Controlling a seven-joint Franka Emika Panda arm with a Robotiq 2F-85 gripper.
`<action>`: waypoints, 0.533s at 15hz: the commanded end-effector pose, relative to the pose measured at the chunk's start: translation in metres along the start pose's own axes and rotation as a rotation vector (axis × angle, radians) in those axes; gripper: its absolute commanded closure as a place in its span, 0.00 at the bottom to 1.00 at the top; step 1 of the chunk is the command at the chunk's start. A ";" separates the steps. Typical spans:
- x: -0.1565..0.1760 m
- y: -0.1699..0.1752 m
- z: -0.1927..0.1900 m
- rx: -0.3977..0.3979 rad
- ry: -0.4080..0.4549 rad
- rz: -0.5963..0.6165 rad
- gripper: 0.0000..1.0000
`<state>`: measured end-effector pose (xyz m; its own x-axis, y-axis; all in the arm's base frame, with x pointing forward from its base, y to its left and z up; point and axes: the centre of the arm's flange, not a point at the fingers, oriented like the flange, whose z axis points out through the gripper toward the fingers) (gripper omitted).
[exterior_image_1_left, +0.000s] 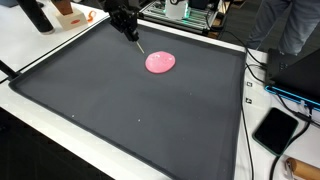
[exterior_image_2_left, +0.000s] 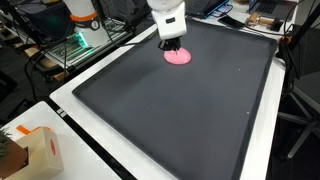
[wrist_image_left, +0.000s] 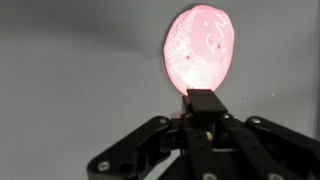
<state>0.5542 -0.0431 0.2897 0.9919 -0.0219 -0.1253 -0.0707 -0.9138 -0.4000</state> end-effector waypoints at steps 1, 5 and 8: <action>0.027 -0.013 -0.002 -0.036 -0.048 -0.009 0.97; 0.050 -0.039 -0.002 -0.098 -0.097 -0.046 0.97; 0.064 -0.064 -0.001 -0.158 -0.136 -0.083 0.97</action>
<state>0.5984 -0.0043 0.3049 0.9813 0.0682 -0.1800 0.0082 -0.9492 -0.3146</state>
